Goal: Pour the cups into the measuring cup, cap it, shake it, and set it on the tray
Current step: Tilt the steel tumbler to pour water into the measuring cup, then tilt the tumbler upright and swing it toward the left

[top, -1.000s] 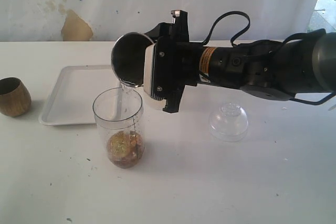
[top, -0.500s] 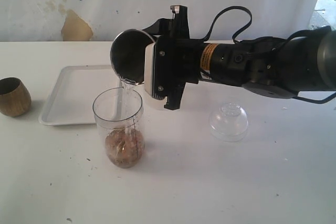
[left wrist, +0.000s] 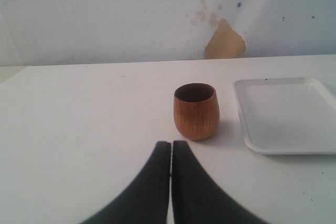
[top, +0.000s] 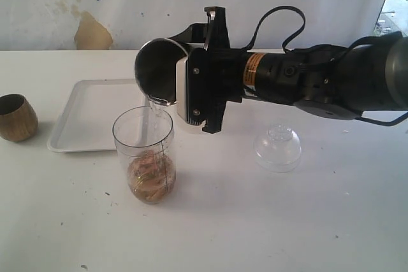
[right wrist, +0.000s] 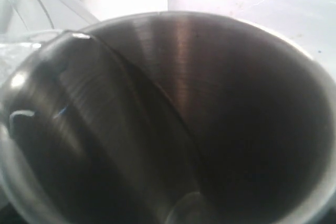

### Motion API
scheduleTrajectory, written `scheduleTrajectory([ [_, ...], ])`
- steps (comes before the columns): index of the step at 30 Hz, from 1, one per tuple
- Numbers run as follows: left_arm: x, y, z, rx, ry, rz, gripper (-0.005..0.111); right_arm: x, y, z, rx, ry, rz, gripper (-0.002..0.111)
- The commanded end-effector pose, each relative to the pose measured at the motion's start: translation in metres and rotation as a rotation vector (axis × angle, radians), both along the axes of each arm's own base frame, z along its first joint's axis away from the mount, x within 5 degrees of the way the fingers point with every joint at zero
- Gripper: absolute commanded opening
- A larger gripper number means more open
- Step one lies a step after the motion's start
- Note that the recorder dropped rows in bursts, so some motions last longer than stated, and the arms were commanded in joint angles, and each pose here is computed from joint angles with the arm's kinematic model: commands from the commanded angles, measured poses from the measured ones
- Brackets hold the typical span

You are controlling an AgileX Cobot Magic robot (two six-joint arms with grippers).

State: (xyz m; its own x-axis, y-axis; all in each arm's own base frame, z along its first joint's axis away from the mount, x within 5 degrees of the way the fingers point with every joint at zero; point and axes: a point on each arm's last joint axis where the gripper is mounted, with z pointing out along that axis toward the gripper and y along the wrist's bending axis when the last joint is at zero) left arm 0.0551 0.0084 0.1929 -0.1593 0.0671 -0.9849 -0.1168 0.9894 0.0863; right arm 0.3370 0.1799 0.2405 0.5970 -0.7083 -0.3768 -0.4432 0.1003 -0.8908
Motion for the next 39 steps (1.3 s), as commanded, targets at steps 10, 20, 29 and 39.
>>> scheduleTrajectory([
  [10,0.0,0.0,-0.001,0.0,0.0,-0.001,0.001,0.0,0.001,0.014,0.071,-0.016,-0.008,0.0],
  [20,0.0,0.0,-0.001,0.0,0.0,-0.001,0.001,0.001,0.0,0.016,0.531,0.426,-0.167,0.0],
  [29,0.0,0.0,-0.001,0.0,0.0,-0.001,0.001,-0.001,-0.002,0.026,0.771,0.629,-0.229,0.0],
  [39,0.0,0.0,-0.001,0.0,0.0,-0.001,0.001,-0.014,-0.008,0.06,0.942,0.697,-0.214,0.0],
])
